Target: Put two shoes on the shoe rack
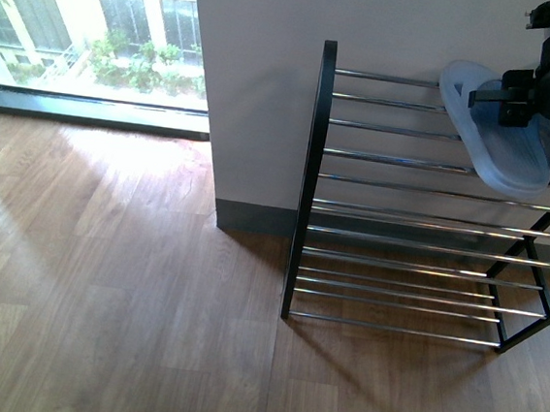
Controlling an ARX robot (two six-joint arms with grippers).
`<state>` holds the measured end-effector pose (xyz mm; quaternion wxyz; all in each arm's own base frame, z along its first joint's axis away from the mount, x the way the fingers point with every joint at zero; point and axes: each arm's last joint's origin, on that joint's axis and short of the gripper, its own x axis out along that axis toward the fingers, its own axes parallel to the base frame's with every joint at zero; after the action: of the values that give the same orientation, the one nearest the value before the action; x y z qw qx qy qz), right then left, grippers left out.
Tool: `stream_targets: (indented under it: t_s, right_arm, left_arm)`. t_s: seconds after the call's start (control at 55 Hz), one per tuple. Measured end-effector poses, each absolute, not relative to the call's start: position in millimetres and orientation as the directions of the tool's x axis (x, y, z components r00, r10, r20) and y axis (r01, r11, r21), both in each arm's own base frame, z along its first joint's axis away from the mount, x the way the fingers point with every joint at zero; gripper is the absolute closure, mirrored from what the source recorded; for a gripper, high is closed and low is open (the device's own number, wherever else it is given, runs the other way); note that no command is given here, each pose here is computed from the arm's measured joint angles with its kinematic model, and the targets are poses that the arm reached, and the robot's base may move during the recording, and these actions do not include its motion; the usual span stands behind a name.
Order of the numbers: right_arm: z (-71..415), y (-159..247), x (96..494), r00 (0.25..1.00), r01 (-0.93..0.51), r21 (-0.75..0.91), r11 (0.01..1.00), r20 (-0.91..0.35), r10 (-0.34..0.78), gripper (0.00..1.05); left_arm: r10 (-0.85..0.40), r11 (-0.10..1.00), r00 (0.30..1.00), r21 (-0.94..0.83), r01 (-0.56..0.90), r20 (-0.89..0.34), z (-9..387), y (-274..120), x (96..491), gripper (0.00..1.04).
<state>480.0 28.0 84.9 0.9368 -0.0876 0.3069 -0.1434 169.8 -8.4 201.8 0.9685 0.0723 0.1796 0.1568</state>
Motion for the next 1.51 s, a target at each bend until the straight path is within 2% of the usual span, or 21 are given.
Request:
stream_targets:
  t_s: [0.163,0.272,0.4,0.454,0.49,0.563,0.836,0.999,1.362,1.381,1.508]
  right_arm:
    - [117,32,452,0.790,0.228,-0.186,0.956,-0.538,-0.293,0.30]
    - [166,31,413,0.831,0.247,-0.149,0.958,-0.475,-0.288,0.09]
    - [213,28,378,0.894,0.257,-0.145,0.956,-0.340,-0.292,0.10]
    - [225,25,370,0.972,0.155,-0.045,0.987,-0.175,-0.160,0.19]
    - [225,24,363,0.991,0.081,-0.018,0.997,-0.102,-0.082,0.24]
    - [214,22,345,1.000,0.010,-0.003,1.000,-0.028,-0.010,0.34]
    - [191,14,287,1.000,-0.002,-0.001,1.000,-0.005,0.002,0.71]
    - [182,2,247,1.000,-0.005,-0.005,1.000,-0.012,0.005,1.03]
    - [165,0,186,1.000,0.002,0.000,1.000,-0.002,-0.002,1.03]
    - [162,0,166,1.000,0.000,0.000,1.000,-0.015,0.000,1.03]
    - [162,0,154,1.000,-0.001,0.000,1.000,-0.017,0.001,1.03]
  left_arm:
    - [0.330,0.940,0.886,0.197,-0.278,-0.325,202,-8,170,1.03]
    - [0.330,0.940,0.886,0.197,-0.278,-0.325,202,-8,170,1.03]
    - [0.330,0.940,0.886,0.197,-0.278,-0.325,202,-8,170,1.03]
    - [0.329,0.940,0.886,0.196,-0.277,-0.325,202,-8,170,1.03]
    - [0.330,0.940,0.886,0.196,-0.278,-0.325,202,-8,170,1.03]
    - [0.331,0.940,0.886,0.197,-0.279,-0.325,202,-8,170,1.03]
    - [0.330,0.940,0.886,0.197,-0.278,-0.325,202,-8,170,1.03]
    - [0.330,0.940,0.886,0.196,-0.278,-0.325,202,-8,170,1.03]
    - [0.330,0.940,0.886,0.197,-0.278,-0.325,202,-8,170,1.03]
    - [0.330,0.940,0.886,0.197,-0.278,-0.325,202,-8,170,1.03]
    - [0.330,0.940,0.886,0.197,-0.278,-0.325,202,-8,170,1.03]
